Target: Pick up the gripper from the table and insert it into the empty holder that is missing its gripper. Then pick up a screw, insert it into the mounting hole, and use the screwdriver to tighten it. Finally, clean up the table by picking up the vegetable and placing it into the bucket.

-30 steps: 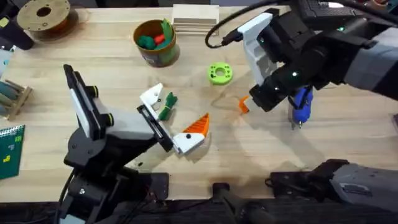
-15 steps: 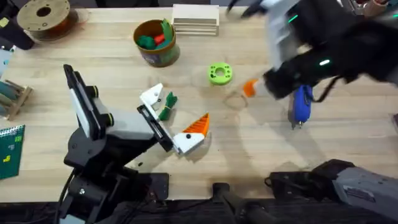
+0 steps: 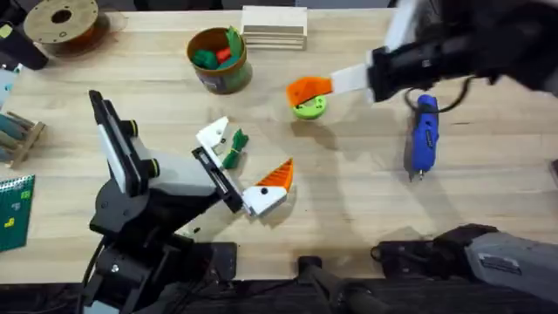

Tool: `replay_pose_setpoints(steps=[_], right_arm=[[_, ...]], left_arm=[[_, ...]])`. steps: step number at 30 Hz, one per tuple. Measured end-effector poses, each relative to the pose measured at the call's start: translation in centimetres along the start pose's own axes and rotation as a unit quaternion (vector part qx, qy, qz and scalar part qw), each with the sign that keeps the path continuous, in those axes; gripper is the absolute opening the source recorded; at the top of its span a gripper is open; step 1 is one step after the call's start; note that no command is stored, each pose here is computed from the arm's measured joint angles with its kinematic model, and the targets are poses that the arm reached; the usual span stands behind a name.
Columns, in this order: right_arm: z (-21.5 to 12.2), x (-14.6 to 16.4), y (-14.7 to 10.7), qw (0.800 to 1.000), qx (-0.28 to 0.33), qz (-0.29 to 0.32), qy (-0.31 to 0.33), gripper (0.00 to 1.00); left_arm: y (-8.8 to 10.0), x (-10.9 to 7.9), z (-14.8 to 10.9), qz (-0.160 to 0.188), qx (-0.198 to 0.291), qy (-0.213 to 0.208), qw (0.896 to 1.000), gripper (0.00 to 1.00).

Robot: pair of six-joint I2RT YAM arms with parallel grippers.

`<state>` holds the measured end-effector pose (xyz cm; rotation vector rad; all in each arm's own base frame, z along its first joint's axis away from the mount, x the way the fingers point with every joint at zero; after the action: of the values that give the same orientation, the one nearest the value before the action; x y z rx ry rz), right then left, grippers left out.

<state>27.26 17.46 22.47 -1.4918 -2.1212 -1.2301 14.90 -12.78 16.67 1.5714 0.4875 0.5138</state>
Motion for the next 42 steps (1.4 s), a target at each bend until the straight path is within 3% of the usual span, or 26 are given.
replay_pose_setpoints(steps=[4,6,12,21,42], right_arm=[[2.4,1.5,-0.9,0.997,0.042,0.031,0.052,0.018],[3.4,3.2,-1.2,0.989,0.069,0.065,0.112,0.018],[4.6,4.4,-1.9,0.969,0.120,0.132,0.171,0.018],[8.1,5.6,-2.7,0.941,0.180,0.177,0.225,0.018],[9.9,4.9,-2.2,0.910,0.214,0.234,0.267,0.018]], left_arm=[[0.0,0.0,0.0,0.000,0.000,0.000,1.000,0.987],[0.0,0.0,0.0,0.000,0.000,0.000,1.000,0.987],[0.0,0.0,0.0,0.000,0.000,0.000,1.000,0.987],[0.0,0.3,0.0,-0.004,0.001,0.010,1.000,0.987],[-0.1,0.9,-0.1,-0.010,0.002,0.034,0.999,0.987]])
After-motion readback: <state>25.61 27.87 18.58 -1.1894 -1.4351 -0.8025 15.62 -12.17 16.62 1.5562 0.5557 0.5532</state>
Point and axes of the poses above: each hand's point on the last joint's axis, 136 mm out from that joint toward the fingers, its own z axis out along the fingers, its own x axis along the line the jaws close on, y = z × x, the point moved 4 cm from there along -z, back along the fingers, and after that the axes turned 11 degrees about z, right-handed, at the moved point
